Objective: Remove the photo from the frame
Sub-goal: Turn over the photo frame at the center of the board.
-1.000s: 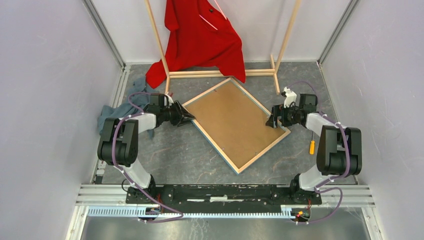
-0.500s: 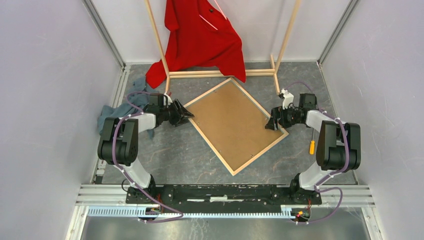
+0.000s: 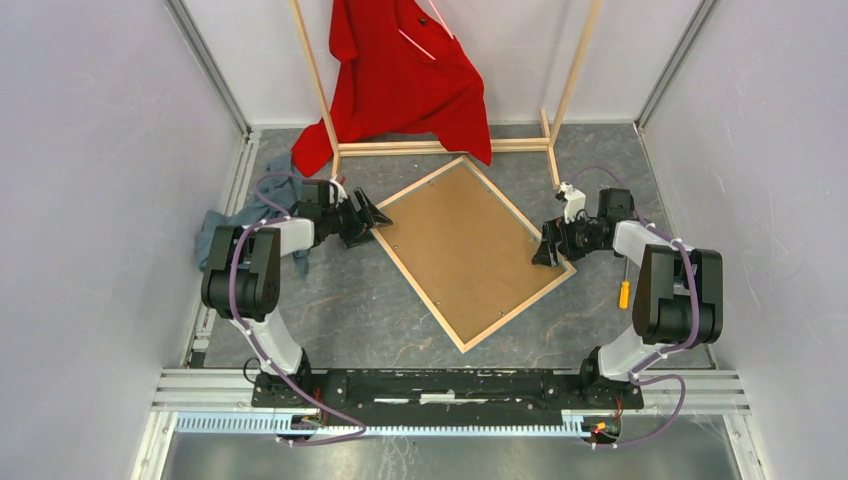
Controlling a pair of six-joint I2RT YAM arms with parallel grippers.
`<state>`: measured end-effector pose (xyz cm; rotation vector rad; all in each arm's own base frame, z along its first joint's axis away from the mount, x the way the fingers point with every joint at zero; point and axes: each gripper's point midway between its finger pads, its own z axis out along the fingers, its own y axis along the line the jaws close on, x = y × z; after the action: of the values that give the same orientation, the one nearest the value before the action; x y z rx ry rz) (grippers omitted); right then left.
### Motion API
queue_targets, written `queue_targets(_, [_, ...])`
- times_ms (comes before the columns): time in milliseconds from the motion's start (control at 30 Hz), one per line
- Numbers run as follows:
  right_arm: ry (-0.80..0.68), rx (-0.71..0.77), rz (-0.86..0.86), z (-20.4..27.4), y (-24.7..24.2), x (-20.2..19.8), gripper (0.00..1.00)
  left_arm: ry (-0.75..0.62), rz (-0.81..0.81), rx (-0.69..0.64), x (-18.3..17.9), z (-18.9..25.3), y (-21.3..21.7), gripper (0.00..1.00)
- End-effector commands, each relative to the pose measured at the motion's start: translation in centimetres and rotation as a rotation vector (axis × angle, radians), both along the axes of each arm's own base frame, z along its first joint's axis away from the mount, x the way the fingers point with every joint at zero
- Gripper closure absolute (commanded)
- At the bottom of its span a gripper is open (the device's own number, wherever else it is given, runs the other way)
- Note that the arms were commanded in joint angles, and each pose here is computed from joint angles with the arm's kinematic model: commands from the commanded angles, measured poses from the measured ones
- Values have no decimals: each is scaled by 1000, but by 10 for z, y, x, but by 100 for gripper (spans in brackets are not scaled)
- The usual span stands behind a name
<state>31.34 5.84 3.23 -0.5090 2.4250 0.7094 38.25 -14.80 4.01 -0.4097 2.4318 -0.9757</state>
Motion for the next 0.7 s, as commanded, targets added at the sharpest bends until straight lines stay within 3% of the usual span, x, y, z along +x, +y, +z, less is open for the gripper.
queue_targets(0, [-5,29,39,9,5,-4,4,-5,-7,71,0,-16,10,12])
queue_targets(200, [-22,26,55,13,6,-5,4,-16,-1,61,-1,-15,10,1])
queue_targets(667, [-56,31,88,20,8,-8,3,-48,16,90,2,-10,15,0])
